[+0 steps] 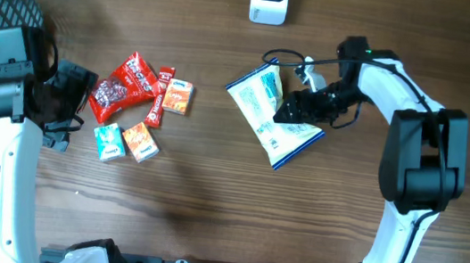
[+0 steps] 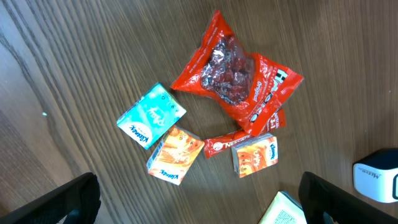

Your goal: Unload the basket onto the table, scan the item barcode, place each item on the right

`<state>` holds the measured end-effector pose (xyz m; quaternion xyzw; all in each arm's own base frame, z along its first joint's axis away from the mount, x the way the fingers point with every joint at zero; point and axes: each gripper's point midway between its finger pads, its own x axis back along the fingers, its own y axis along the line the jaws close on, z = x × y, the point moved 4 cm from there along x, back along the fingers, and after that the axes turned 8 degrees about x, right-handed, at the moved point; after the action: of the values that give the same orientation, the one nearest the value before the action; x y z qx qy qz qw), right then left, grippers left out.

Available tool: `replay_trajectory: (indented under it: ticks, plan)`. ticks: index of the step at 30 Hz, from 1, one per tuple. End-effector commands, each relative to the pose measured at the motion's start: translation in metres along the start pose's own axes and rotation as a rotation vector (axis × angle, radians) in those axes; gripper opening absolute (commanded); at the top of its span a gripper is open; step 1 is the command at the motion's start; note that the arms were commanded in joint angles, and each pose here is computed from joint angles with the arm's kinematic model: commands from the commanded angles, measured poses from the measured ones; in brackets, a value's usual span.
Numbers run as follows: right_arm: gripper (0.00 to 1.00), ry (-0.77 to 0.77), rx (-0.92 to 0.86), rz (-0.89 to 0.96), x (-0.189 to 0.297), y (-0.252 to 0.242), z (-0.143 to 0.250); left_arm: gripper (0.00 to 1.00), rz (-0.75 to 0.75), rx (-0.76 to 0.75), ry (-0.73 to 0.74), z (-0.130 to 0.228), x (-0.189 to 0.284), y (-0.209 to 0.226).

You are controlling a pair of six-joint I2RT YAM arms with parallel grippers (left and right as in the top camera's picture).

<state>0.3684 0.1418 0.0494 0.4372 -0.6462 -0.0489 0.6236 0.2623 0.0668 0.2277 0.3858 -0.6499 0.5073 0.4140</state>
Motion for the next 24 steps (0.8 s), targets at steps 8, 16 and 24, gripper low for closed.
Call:
replay_trajectory:
  ticks: [8,16,24]
  plan:
    - [0.81,0.134,-0.086,0.170,-0.042,-0.029,0.033,1.00,-0.005,-0.008,-0.014,-0.003,0.000,0.001]
    - [0.15,0.139,-0.106,0.179,-0.048,-0.023,0.030,1.00,-0.005,-0.008,-0.014,-0.003,0.000,0.001]
    - [0.04,0.105,-0.169,0.138,-0.046,-0.012,0.020,1.00,-0.003,-0.008,-0.015,-0.003,0.000,0.000]
